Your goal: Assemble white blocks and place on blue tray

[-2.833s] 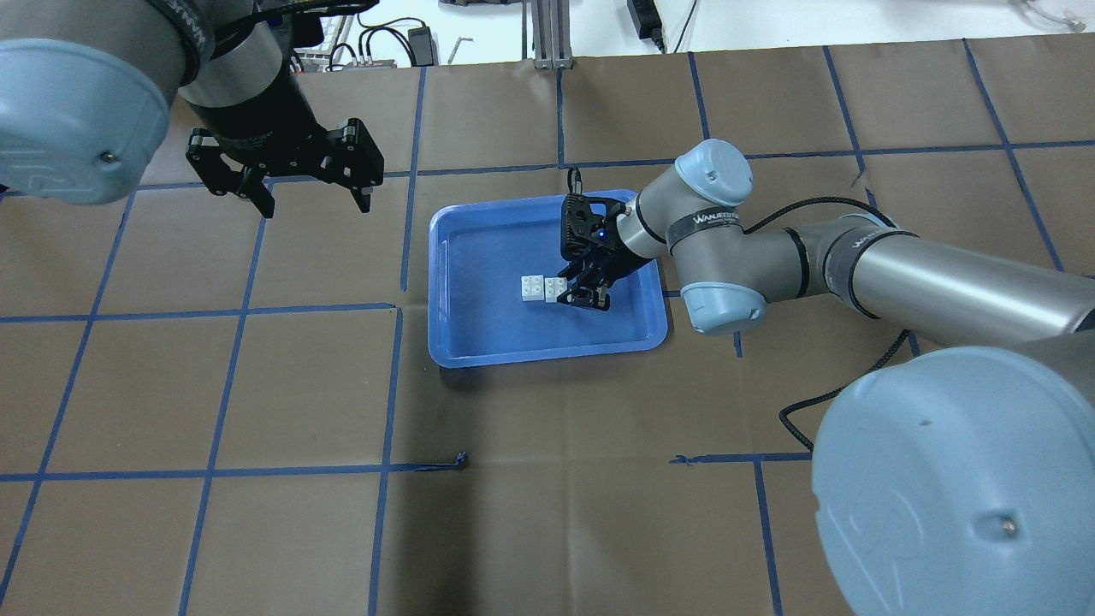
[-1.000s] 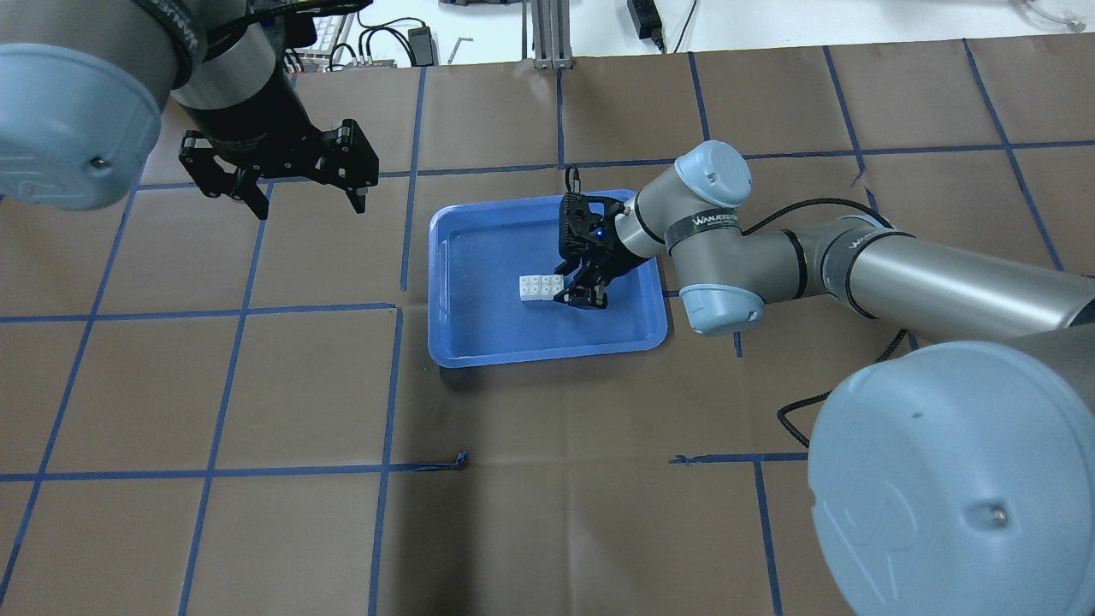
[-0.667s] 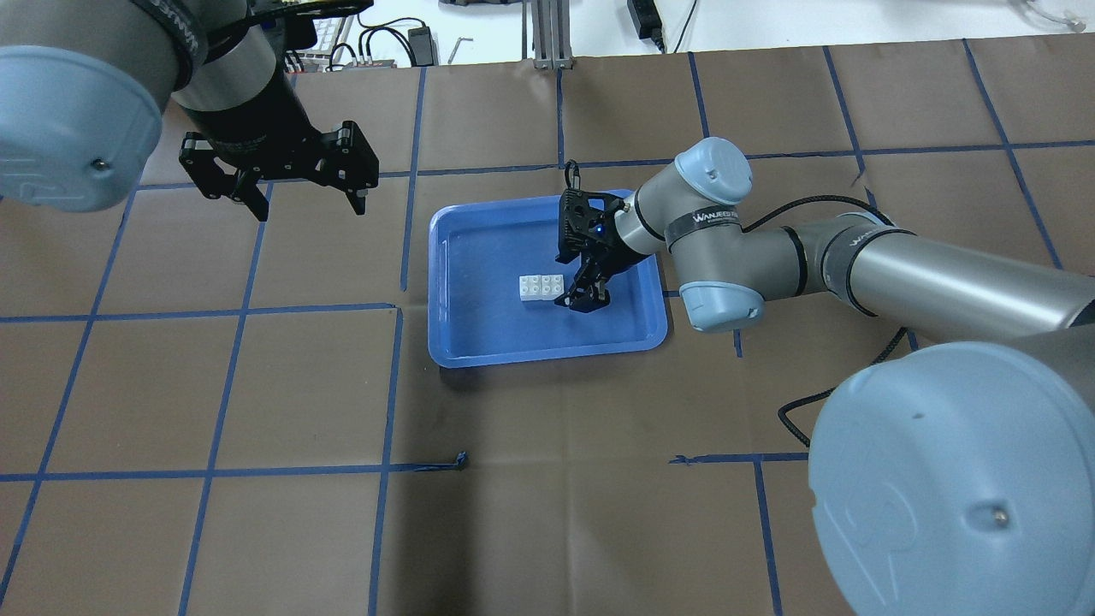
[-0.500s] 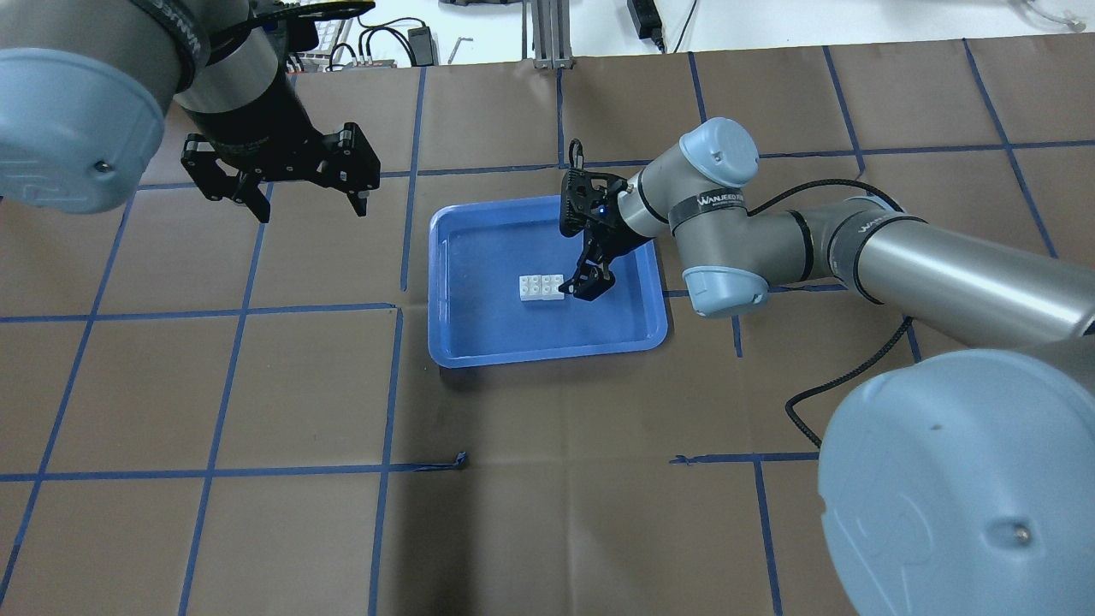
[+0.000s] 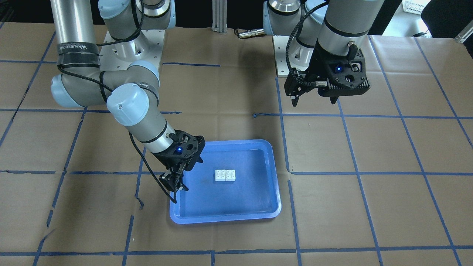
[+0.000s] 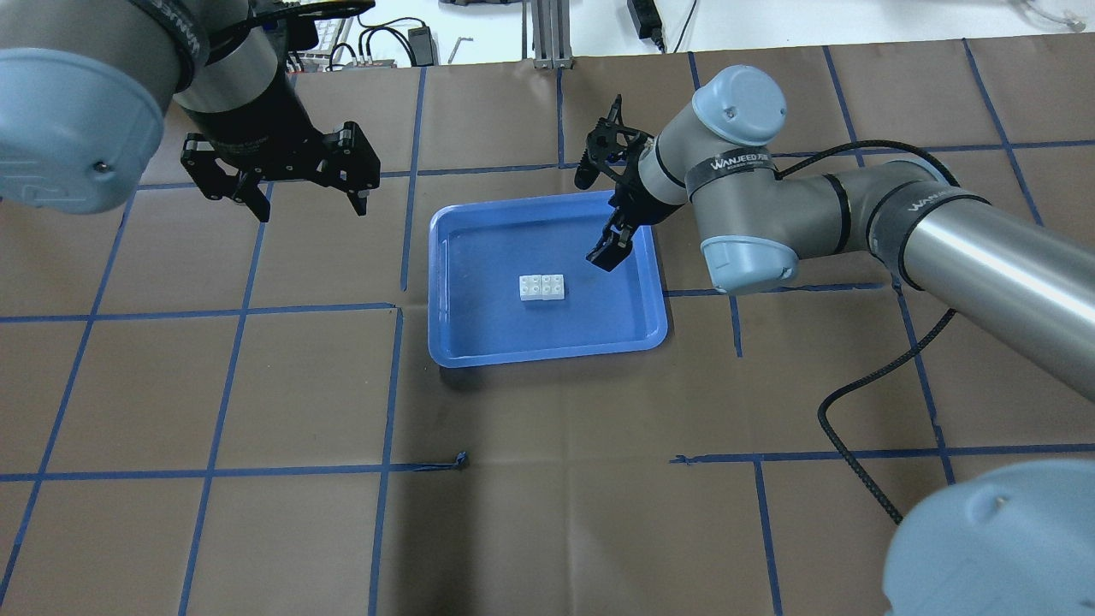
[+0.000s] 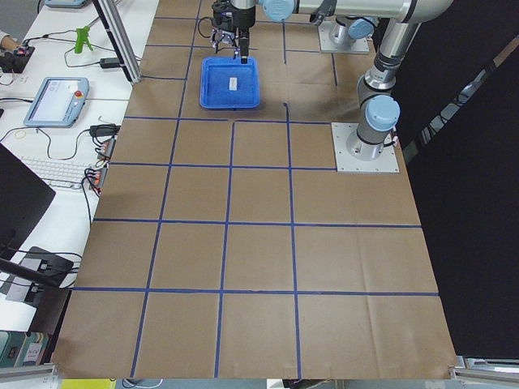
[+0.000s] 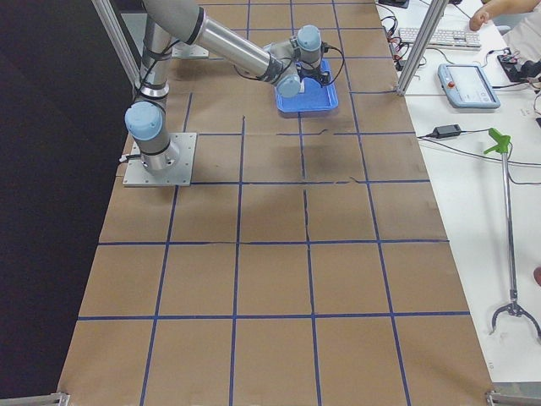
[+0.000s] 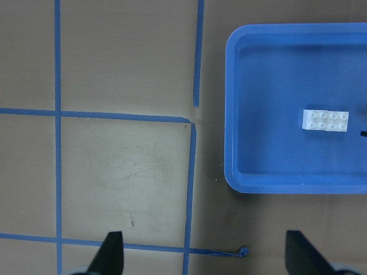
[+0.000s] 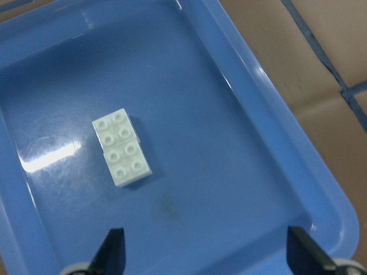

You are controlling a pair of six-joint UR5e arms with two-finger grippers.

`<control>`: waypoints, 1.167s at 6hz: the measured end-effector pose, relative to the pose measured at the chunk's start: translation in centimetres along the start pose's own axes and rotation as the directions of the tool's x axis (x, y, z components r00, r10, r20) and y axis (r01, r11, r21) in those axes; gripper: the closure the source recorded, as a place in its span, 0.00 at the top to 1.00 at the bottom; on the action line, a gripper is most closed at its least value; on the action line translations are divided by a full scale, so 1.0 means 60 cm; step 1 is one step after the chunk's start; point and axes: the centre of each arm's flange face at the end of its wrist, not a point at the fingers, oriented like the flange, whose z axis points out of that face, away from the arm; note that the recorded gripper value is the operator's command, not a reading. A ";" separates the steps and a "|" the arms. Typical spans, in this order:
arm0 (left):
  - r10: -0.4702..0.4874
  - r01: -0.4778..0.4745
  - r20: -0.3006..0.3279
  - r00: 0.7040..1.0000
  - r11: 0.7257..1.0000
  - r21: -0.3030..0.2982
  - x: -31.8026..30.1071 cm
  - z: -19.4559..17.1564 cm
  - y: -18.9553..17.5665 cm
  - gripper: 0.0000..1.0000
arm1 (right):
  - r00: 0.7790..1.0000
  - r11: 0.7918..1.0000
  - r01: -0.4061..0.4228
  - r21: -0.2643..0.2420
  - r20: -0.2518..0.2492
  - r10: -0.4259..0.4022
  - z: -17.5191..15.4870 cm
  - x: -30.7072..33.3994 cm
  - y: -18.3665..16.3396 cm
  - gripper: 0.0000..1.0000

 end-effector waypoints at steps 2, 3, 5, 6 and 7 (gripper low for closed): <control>0.000 0.000 0.000 1.000 1.000 0.000 0.000 0.000 0.000 0.99 | 0.977 0.969 -0.213 -0.125 -0.010 0.214 -0.077 -0.009 0.031 1.00; 0.000 0.000 0.000 1.000 1.000 0.000 0.000 0.000 0.000 0.99 | 0.944 0.930 -0.330 -0.161 -0.039 0.328 -0.128 0.000 0.058 1.00; 0.000 0.000 0.000 1.000 1.000 -0.001 0.000 0.000 0.000 0.99 | 0.806 0.772 -0.589 -0.239 -0.106 0.582 -0.245 0.001 0.092 1.00; 0.000 0.000 0.000 1.000 1.000 -0.001 0.000 0.000 0.000 0.99 | 0.716 0.668 -0.695 -0.267 -0.172 0.677 -0.300 -0.003 0.089 1.00; 0.000 0.000 0.000 1.000 1.000 0.000 0.000 0.000 0.000 0.99 | 0.633 0.577 -0.771 -0.268 -0.227 0.740 -0.353 -0.008 0.077 1.00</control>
